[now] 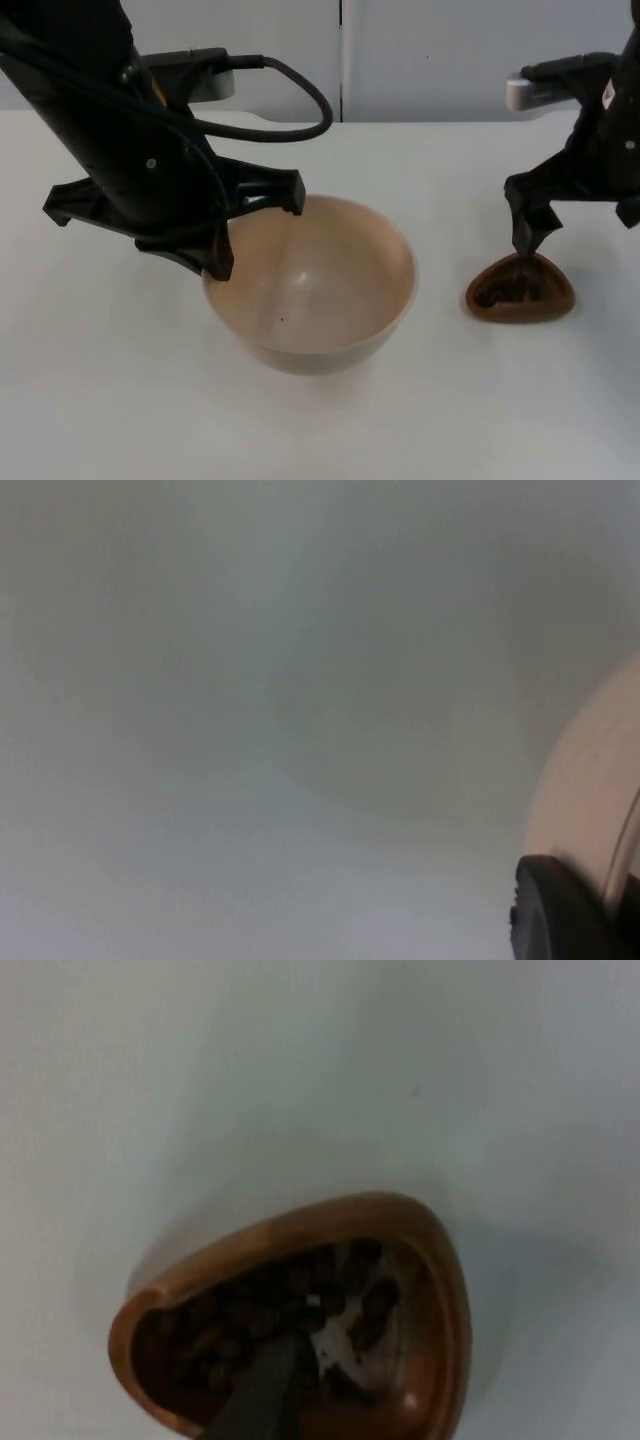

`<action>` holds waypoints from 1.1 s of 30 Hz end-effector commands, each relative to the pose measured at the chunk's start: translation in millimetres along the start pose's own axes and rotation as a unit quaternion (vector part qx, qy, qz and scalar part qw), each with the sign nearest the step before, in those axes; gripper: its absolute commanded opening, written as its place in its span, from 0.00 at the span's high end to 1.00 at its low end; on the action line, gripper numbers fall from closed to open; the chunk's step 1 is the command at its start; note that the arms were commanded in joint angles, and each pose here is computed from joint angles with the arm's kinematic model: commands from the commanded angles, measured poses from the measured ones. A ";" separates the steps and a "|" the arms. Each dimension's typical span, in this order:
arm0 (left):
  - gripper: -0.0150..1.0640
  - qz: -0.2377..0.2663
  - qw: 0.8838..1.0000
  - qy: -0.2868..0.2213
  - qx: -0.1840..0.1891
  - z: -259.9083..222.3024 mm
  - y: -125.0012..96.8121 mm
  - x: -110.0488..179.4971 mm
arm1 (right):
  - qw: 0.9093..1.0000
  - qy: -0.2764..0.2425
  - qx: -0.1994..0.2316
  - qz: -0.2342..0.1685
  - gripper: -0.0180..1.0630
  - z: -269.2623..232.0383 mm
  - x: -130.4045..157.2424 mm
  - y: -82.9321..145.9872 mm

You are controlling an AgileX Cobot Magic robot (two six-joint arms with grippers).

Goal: Pick up the bowl with the left hand and pour the coffee beans from the cup into the bowl with the right hand.

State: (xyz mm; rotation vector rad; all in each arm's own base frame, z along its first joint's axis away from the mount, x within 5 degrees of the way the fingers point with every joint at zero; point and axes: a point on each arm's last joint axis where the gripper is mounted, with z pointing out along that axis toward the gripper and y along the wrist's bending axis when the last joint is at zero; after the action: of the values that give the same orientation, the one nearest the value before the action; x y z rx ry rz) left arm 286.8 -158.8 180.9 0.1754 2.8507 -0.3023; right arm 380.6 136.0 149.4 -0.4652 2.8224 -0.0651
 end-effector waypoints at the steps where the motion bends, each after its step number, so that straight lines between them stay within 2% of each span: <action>1: 0.99 -0.005 1.000 -0.008 0.007 -3.4 -3.0 0.0 | 1.000 -0.017 -0.002 0.002 0.09 6.2 -4.3 3.1; 11: 0.99 -0.005 1.000 -0.009 0.008 -3.4 -3.1 -0.2 | 1.000 -0.016 -0.004 0.007 0.11 27.4 -3.6 5.7; 16: 0.99 -0.005 1.000 -0.009 0.008 -3.4 -3.1 -0.2 | 1.000 -0.019 0.007 0.016 0.16 37.5 -3.6 4.6; 24: 0.99 -0.005 1.000 -0.010 0.008 -3.4 -3.1 -0.4 | 1.000 -0.012 0.011 0.010 0.18 46.3 -1.5 4.9; 33: 0.99 -0.005 1.000 -0.011 0.008 -3.4 -3.2 -0.5 | 0.999 0.005 -0.008 0.041 0.18 48.8 1.7 8.5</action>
State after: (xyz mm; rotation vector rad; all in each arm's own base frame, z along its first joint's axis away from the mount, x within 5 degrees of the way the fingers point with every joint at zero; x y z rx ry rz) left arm 287.2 -159.0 181.1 0.1746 2.8452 -0.3044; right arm 390.3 140.6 99.7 -0.3644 2.8488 -0.0420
